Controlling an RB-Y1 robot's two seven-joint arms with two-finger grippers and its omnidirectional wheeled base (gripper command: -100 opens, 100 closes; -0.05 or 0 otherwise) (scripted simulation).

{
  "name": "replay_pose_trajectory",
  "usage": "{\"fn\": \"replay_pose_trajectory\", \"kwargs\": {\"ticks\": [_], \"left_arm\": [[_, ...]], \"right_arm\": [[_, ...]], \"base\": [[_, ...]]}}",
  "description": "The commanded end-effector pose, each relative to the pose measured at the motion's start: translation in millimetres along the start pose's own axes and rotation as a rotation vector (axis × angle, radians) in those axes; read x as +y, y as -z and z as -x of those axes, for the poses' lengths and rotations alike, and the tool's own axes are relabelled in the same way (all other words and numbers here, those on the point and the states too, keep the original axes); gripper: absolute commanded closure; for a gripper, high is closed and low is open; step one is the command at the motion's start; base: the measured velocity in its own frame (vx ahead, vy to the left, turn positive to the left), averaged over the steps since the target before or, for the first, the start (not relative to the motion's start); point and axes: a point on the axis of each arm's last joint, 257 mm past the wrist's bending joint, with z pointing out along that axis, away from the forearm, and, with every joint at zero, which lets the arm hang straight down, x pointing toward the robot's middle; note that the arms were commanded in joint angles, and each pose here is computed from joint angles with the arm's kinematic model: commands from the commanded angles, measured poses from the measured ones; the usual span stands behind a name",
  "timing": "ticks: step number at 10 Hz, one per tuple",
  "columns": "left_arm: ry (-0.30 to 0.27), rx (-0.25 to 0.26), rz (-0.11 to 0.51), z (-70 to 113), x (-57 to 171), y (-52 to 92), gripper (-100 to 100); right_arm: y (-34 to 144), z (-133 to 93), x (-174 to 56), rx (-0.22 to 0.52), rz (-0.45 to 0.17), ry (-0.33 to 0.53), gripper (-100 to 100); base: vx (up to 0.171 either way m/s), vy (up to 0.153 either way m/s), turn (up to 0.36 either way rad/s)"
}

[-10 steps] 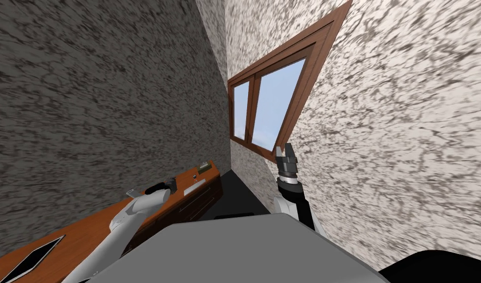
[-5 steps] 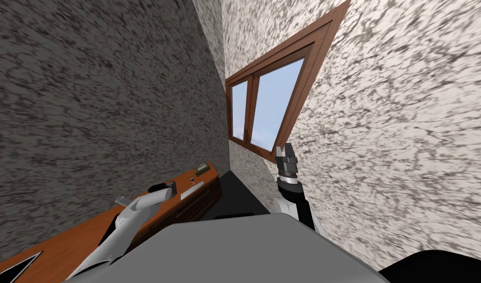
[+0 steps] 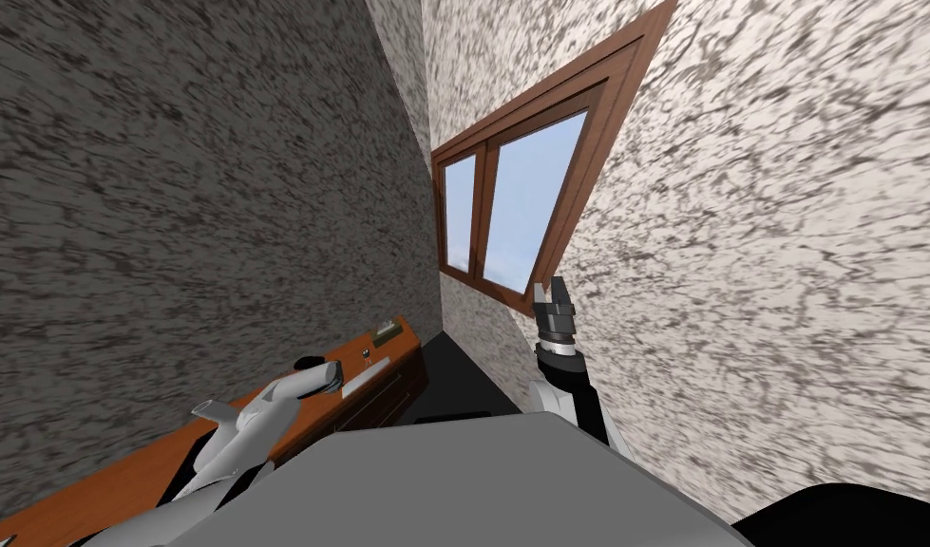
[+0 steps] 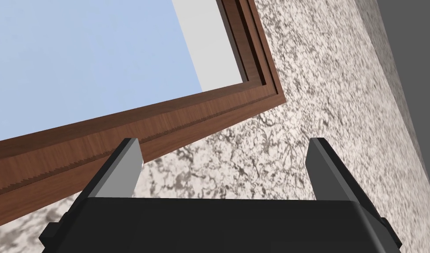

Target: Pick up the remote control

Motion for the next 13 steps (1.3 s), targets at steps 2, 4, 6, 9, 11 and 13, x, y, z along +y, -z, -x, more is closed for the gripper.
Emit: {"fn": "replay_pose_trajectory", "kwargs": {"ticks": [2, 4, 6, 9, 11, 13], "left_arm": [[0.027, -0.015, 0.08, 0.6, 22, -6.5, -100], [0.046, -0.019, 0.134, -3.3, 35, -8.7, -100], [0.06, -0.019, 0.178, -10.0, 45, -9.3, -100], [0.077, -0.029, 0.246, -11.1, 68, -10.9, -100], [0.091, -0.038, 0.31, -13.2, 90, -11.0, -100], [0.108, -0.041, 0.399, -23.6, 118, -8.0, -100]], "right_arm": [[0.0, 0, 0, 0.0, 0.0, 0.0, 0], [0.0, 0, 0, 0.0, 0.0, 0.0, 0], [0.0, 0, 0, 0.0, 0.0, 0.0, 0], [0.0, 0, 0, 0.0, 0.0, 0.0, 0], [0.0, 0, 0, 0.0, 0.0, 0.0, 0], [0.0, 0, 0, 0.0, 0.0, 0.0, 0]], "base": [[0.058, 0.023, -0.048], [0.054, 0.026, -0.042], [0.034, 0.02, -0.031], [0.038, 0.015, -0.016], [0.08, 0.048, -0.047], [0.077, 0.036, -0.037]]}}
